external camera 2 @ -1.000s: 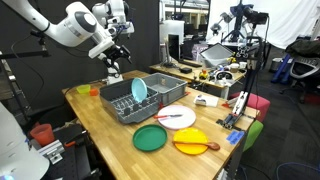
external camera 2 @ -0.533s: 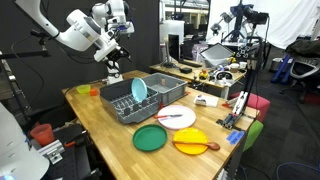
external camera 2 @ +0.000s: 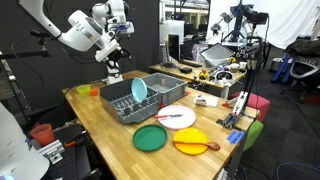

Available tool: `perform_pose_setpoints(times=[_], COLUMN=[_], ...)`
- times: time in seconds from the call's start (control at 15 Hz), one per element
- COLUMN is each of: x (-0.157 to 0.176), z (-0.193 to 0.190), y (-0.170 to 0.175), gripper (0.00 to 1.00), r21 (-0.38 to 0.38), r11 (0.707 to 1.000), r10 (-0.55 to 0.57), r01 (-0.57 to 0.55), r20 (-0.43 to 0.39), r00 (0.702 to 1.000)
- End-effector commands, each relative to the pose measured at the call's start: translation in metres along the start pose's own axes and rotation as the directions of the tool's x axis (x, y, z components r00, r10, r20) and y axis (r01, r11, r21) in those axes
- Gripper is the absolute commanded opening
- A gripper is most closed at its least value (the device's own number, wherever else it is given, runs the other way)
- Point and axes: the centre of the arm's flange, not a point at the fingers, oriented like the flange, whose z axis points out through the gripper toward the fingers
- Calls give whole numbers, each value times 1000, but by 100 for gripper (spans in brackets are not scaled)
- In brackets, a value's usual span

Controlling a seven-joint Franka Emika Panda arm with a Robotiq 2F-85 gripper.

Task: Put the blue plate on the table

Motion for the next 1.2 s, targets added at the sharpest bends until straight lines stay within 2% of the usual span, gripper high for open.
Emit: perform_pose_setpoints(times=[0.0, 0.33, 0.67, 1.13], x=[6, 25, 40, 47], z=[8, 24, 53, 100], y=[-5, -33, -47, -64], gripper=[100, 100, 100, 100], r21=[-29, -90, -167, -169], r11=[999, 982, 962, 948], r10=[-29, -170, -223, -274], r01=[30, 169, 215, 268], r20=[9, 1, -29, -15], r00=[1000, 986, 974, 962])
